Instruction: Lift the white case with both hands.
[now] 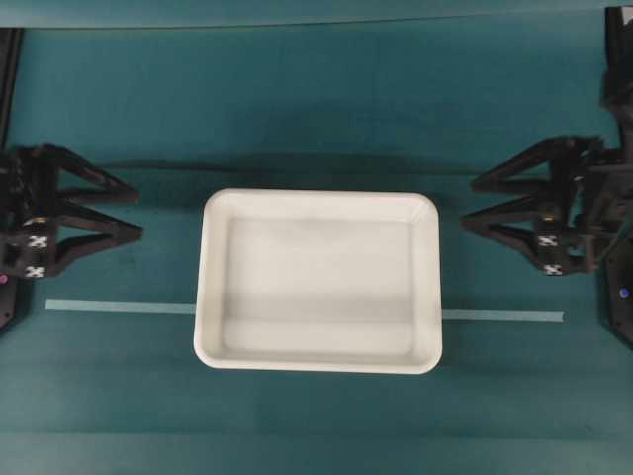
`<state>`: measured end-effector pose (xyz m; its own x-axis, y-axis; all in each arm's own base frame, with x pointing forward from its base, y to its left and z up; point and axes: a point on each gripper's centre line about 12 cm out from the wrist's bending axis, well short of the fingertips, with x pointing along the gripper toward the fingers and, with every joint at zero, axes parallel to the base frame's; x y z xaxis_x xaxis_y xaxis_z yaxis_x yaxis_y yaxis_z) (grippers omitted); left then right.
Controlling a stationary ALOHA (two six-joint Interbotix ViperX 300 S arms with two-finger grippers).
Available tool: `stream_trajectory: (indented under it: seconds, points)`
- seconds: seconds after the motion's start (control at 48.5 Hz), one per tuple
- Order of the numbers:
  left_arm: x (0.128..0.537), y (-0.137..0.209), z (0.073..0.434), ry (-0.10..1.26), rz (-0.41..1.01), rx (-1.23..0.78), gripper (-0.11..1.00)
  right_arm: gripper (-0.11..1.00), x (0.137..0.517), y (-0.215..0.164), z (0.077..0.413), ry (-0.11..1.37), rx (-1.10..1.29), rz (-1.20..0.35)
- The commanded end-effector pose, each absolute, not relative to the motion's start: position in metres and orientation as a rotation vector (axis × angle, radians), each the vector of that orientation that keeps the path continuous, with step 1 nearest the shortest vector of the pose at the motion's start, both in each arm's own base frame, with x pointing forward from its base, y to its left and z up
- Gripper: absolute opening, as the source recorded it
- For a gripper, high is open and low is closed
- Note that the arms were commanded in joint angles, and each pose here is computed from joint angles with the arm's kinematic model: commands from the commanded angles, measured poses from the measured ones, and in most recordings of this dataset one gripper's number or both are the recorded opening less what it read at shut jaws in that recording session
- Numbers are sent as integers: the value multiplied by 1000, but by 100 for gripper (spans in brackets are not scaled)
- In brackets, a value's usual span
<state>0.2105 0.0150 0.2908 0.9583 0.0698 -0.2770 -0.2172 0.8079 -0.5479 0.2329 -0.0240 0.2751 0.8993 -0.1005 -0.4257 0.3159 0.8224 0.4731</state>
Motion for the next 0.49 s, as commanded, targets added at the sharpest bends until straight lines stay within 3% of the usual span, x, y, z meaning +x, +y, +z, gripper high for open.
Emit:
stream_trajectory:
  seconds: [0.0, 0.206, 0.474]
  points:
    - [209, 15, 304, 215, 135, -522, 95, 86, 231, -24, 284, 359, 485, -201]
    - [197, 14, 319, 157, 97, -277, 95, 86, 218, -22, 302, 283, 314, -152]
    - [193, 14, 324, 138, 93, -238, 95, 86, 206, -21, 318, 217, 247, -133]
